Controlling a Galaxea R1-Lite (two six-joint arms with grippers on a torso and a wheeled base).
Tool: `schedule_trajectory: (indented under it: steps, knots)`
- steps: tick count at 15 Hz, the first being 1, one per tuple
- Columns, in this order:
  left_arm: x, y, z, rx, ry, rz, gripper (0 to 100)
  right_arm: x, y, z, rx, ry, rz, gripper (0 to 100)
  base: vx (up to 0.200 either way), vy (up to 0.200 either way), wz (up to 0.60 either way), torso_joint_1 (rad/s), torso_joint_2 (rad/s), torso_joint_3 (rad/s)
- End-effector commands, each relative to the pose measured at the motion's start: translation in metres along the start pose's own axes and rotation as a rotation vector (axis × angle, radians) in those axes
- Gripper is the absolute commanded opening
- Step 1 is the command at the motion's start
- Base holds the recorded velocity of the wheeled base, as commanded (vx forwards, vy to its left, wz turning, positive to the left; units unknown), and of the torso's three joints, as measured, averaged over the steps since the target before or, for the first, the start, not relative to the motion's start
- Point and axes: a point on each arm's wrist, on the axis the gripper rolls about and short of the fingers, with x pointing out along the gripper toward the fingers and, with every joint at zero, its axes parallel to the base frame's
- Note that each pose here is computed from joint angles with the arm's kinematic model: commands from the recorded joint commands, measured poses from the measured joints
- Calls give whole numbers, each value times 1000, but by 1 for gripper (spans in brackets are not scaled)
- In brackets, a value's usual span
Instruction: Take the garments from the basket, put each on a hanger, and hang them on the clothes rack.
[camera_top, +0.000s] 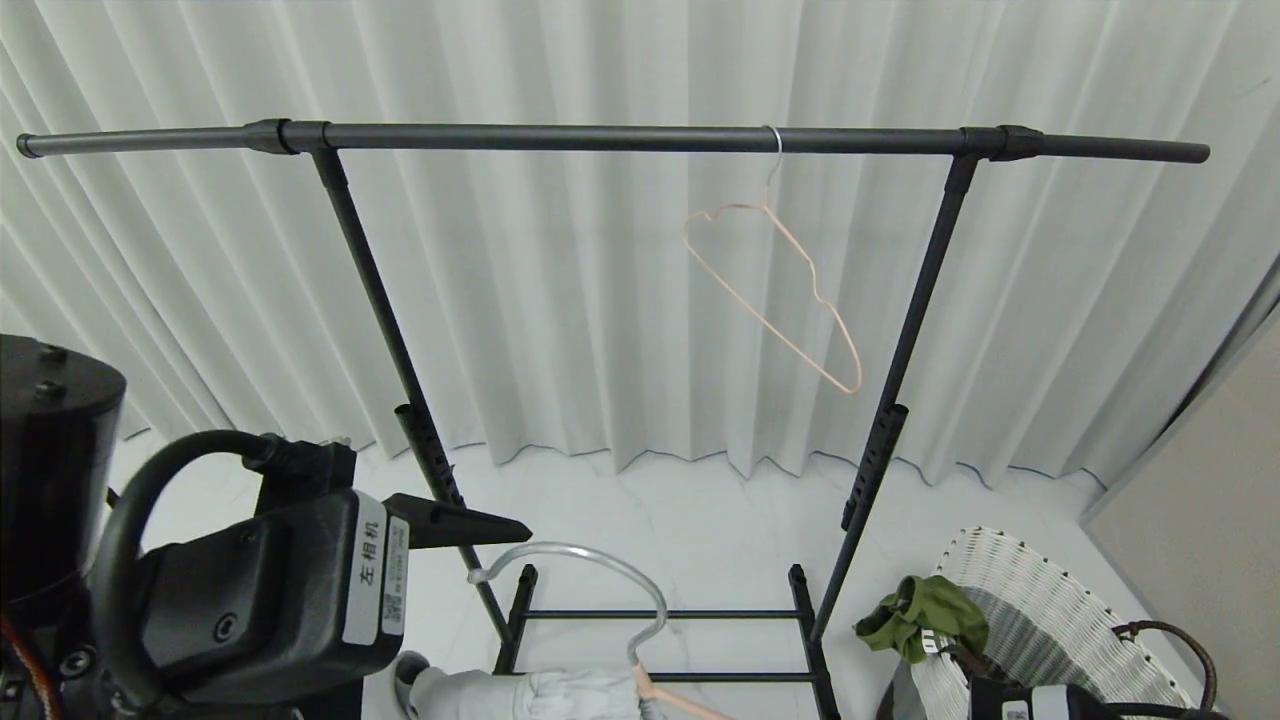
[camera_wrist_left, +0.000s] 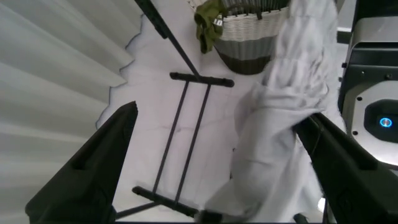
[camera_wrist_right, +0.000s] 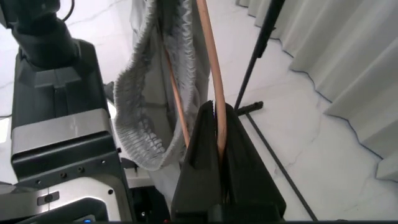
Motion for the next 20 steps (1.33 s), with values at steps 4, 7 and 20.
schedule_trajectory:
  steps: [4,7,20]
  knots:
    - [-9,13,2,-22,-16,92,100,-9,-31,13,7,-67,-167,0,0,0,0,0,0,0]
    - [-4,38,0,-28,-44,212,100,-14,-45,23,1,-111,-234,0,0,0,0,0,0,0]
    - [29,79,30,96,-166,175,100,-16,-59,44,-58,-161,-246,0,0,0,0,0,0,0]
